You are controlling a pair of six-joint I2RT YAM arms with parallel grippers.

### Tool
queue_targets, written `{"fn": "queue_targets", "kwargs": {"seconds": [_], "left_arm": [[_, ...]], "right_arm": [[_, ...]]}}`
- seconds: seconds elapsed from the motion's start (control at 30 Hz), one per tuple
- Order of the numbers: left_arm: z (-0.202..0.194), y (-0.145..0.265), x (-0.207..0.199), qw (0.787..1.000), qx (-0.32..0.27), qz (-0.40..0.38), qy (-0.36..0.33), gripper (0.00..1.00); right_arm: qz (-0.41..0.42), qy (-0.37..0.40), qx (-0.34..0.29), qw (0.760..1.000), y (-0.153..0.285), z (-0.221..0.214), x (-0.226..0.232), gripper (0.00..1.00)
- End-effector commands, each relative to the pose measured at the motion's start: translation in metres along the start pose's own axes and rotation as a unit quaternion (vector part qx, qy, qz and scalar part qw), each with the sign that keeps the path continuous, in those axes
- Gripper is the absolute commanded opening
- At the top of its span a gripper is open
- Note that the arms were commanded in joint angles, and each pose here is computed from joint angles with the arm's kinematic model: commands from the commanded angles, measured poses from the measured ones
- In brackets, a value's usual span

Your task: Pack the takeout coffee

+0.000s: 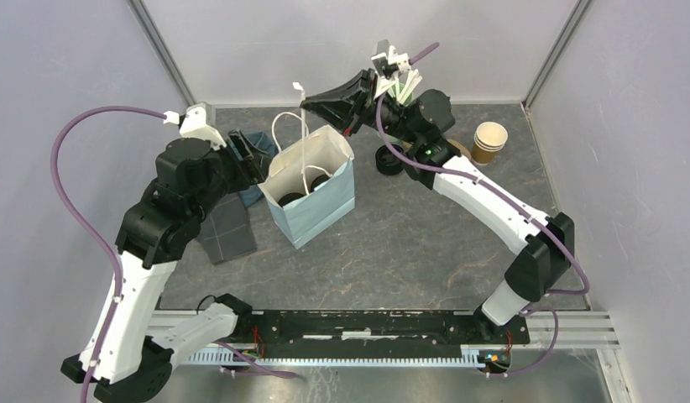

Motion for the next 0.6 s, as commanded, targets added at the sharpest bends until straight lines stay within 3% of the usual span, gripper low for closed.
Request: {"fn": "queue_targets", "kwargs": {"seconds": [0.0,0.5,0.57], "left_arm": [[0.009,0.006,0.001,1.000,-0.026,-0.009,-0.015,0.68],[0.004,-0.001,0.002,1.000,-0.017,-0.001,-0.023,0.68],[0.003,-0.002,0.003,1.000,-0.017,0.000,-0.024,0.68]], "right_arm": [[0.029,0.032,0.006,0.999,0.007,-0.003,0.020,0.00],[0.008,0.033,0.111,0.993,0.032,-0.104,-0.011,0.00],[-0.007,0.024,0.121,0.992,0.046,-0.118,-0.013,0.06]]}}
Point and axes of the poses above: each gripper's point midway between its finger pads, its own y axis back along the fingers, its own x axis along the line the jaws close on, z = x × y, the point moved 4 cm from there along y, back along the fingers, and after that the axes turned 10 degrees about -y, right-handed, at the moved point
